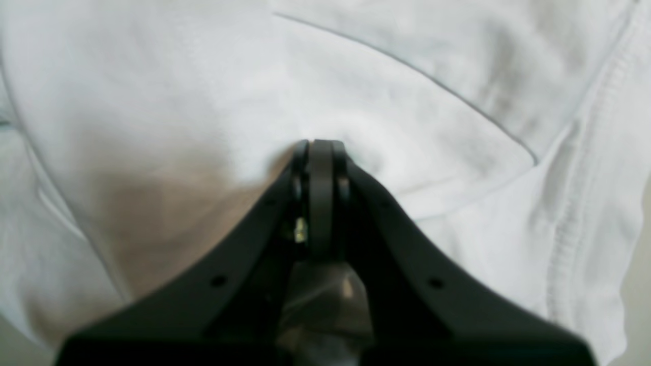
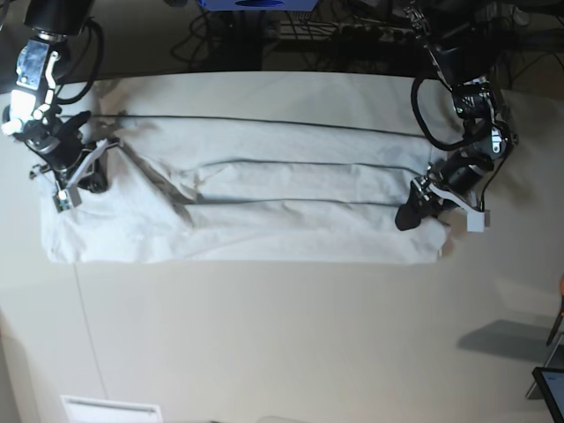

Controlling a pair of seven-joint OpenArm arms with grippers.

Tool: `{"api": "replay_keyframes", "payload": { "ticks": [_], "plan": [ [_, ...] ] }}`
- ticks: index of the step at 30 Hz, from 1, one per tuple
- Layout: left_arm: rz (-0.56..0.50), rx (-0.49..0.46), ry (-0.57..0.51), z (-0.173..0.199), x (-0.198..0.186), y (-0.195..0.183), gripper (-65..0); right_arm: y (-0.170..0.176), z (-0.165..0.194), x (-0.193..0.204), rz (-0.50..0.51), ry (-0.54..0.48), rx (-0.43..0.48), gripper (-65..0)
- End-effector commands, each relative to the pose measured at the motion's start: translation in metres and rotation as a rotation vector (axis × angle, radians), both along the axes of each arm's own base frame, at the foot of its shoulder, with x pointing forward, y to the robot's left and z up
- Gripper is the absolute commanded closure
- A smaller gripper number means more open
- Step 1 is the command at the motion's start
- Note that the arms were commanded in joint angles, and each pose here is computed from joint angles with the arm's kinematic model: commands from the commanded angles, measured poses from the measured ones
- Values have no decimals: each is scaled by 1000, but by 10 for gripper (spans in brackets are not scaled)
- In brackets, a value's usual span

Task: Fold the T-shirt properly
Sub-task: 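Grasp the strip end with the left gripper and fold it toward the middle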

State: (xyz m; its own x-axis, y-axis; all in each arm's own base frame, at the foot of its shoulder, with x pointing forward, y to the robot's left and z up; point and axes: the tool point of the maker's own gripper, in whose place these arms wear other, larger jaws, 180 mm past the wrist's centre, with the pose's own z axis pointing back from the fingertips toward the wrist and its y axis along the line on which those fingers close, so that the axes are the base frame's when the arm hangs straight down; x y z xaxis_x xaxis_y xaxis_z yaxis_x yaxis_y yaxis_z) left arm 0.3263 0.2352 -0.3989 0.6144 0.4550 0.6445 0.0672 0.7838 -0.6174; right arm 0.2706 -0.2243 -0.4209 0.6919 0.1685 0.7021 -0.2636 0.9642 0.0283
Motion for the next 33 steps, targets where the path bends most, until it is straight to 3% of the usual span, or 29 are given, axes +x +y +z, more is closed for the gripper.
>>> {"api": "replay_keyframes", "payload": {
  "ticks": [1,5,11,15,20,23,27,31,33],
  "plan": [
    [-16,31,52,-9,-8,3,-317,-11,-15,-16,10,99,-74,-7],
    [-11,48,49,-6,-7,11,-153,-11,-15,-16,10,99,-75,-7],
    [-6,69,40,-1,-6,20,-126,-11,-16,-16,9,100,-73,-7],
    [-9,98,-19,14,1,19,0,-10,-16,-16,9,100,-72,-7],
    [-72,278,-113,54,7,14,0,-10,-16,-16,9,100,-72,-7],
    [-129,360,-153,76,16,-8,0,-10,-16,-16,9,100,-72,-7],
    [-171,387,-201,97,20,-36,0,-10,-16,-16,9,100,-72,-6],
    [-254,399,-156,95,16,-69,0,-10,-16,-16,9,100,-72,-6],
    [-294,401,-188,107,19,-89,0,-10,-15,-15,10,96,-73,-6]
  ]
}}
